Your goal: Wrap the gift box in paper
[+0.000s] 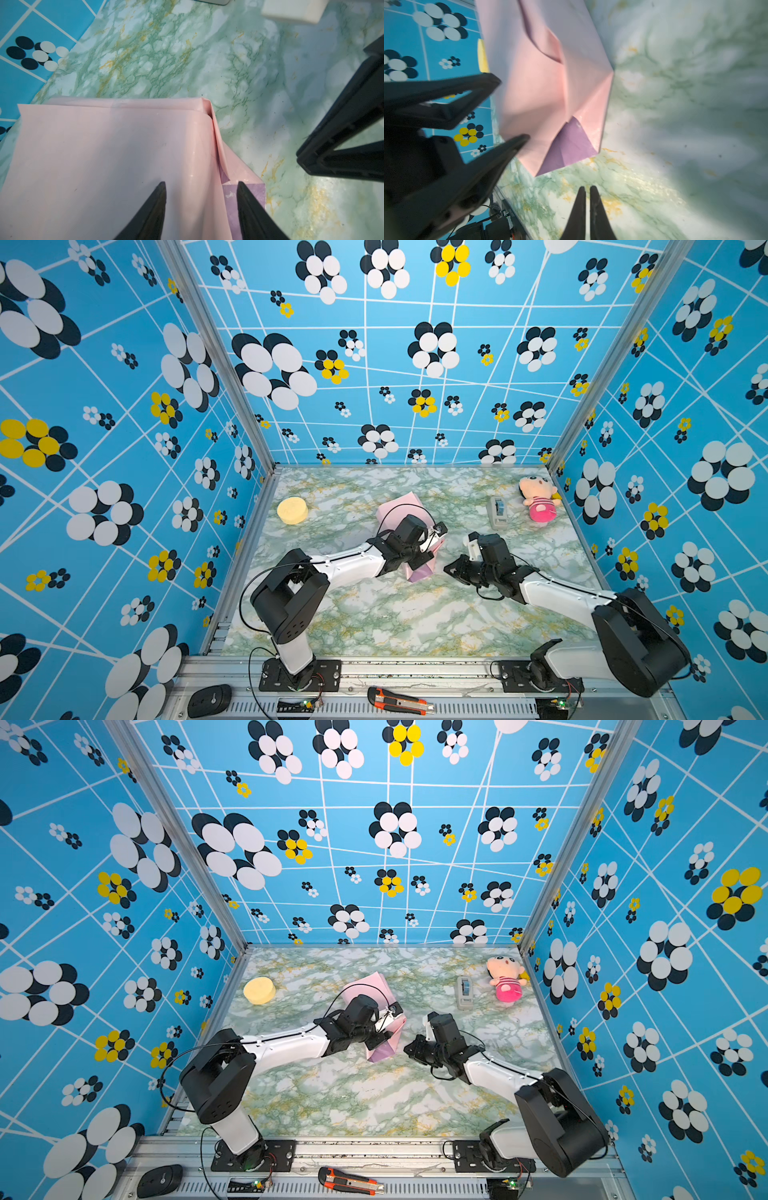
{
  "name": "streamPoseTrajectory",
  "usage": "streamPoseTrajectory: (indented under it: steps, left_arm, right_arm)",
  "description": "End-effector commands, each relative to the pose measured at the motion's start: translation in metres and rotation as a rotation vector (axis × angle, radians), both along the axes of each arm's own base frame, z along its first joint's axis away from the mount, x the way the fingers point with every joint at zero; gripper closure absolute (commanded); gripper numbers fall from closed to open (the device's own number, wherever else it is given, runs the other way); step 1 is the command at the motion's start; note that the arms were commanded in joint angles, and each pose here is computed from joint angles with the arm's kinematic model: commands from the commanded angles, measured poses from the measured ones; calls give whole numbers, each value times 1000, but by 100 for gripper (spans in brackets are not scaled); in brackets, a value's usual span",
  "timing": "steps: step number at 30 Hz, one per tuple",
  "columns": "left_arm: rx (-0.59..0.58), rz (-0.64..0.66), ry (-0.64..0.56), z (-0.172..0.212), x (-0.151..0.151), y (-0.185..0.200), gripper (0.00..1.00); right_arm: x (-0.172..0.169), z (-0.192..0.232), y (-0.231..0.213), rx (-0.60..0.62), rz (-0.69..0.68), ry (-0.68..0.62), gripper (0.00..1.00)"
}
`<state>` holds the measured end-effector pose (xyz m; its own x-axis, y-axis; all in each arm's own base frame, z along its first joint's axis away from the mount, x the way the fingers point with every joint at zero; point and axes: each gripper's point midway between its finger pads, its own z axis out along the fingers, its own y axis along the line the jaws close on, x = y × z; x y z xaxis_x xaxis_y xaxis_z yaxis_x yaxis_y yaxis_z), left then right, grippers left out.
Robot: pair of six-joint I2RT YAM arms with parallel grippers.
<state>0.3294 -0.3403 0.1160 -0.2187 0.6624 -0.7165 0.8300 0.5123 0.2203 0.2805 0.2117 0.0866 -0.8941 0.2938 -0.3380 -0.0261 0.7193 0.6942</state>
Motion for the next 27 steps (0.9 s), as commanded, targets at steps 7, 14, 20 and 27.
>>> streamPoseTrajectory:
  steps: [7, 14, 20, 27]
  left_arm:
    - [-262, 383, 145, 97, 24, 69, 30]
    - [-516, 707, 427, 81, 31, 149, 26]
    - [-582, 806, 542, 56, 35, 169, 26]
    - [-618, 846, 616, 37, 44, 172, 26]
  right_arm:
    - [47, 62, -26, -154, 46, -146, 59]
    - [92, 75, -20, -192, 129, -158, 40]
    - [120, 69, -4, -164, 187, -119, 31]
    - [148, 62, 17, -108, 237, -72, 28]
